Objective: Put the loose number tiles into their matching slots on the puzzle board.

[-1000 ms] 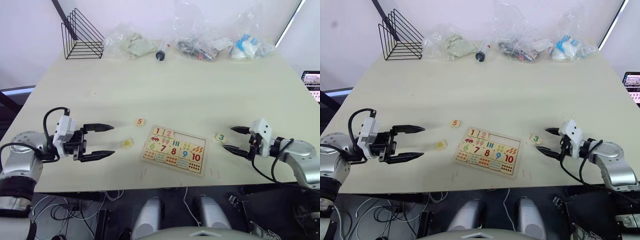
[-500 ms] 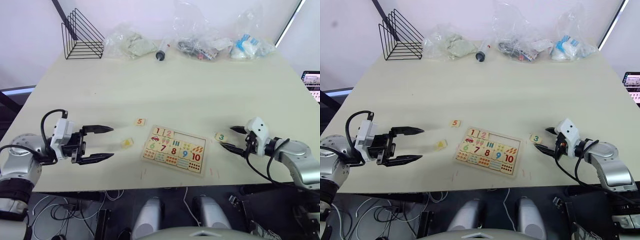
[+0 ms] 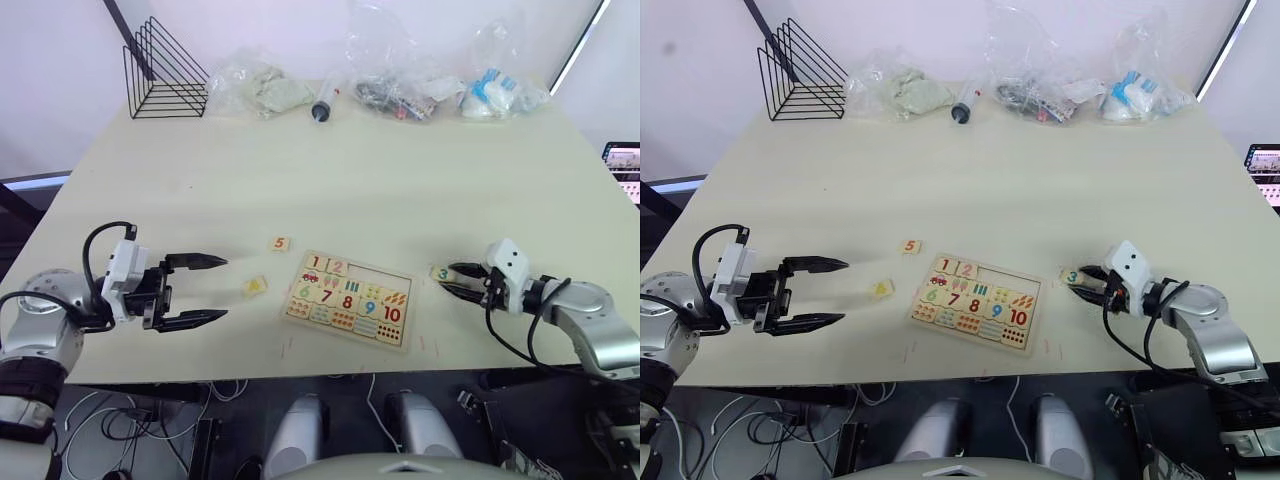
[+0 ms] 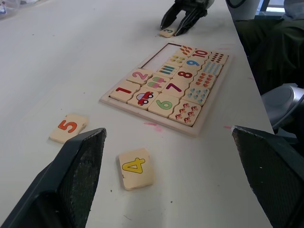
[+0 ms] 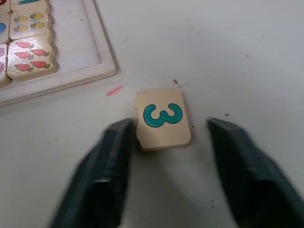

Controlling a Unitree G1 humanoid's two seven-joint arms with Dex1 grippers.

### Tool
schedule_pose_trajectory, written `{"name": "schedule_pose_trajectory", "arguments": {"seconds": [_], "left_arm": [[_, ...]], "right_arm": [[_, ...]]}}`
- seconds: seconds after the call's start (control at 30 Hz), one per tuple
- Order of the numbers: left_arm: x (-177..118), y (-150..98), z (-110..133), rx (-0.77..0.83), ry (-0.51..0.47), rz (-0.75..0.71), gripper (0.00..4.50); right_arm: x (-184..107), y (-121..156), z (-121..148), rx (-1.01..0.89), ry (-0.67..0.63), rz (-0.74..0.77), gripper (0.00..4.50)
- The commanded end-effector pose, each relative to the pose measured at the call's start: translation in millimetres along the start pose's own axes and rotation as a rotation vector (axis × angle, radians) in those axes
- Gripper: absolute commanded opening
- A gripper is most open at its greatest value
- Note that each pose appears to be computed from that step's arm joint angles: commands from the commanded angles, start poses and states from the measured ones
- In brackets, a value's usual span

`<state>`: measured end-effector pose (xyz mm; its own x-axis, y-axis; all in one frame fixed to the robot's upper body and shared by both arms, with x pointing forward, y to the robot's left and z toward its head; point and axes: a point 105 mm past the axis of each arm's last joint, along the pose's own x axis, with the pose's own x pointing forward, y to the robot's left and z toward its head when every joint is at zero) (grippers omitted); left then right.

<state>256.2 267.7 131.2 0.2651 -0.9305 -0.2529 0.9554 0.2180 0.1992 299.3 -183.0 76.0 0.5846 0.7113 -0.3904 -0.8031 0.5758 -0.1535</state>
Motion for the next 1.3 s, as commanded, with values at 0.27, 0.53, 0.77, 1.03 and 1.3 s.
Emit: {"name": "schedule_pose_trajectory", "arguments": {"seconds": [0.27,0.53,0.77,1.03,1.3], "left_arm": [[-6,-3,6,0.049,-0.014,-0.006,4.5],[-6,-8,8,0.046,-0.027,-0.011,4.5],[-7,-13,8,0.038,-0.04,-0.003,4.5],[-6,-15,10,0.042,-0.067,0.016,4.5],[-8,-22,12,0.035,-0.081,0.04,4.5]], "right_arm": [[-1,1,24,-0.054,-0.044,0.004,0.83],[2,25,56,-0.133,-0.014,0.105,0.83],[25,42,85,-0.197,0.032,0.141,0.83],[57,60,100,-0.226,0.141,0.196,0.83],[80,64,110,-0.196,0.219,0.163,0.83]]}}
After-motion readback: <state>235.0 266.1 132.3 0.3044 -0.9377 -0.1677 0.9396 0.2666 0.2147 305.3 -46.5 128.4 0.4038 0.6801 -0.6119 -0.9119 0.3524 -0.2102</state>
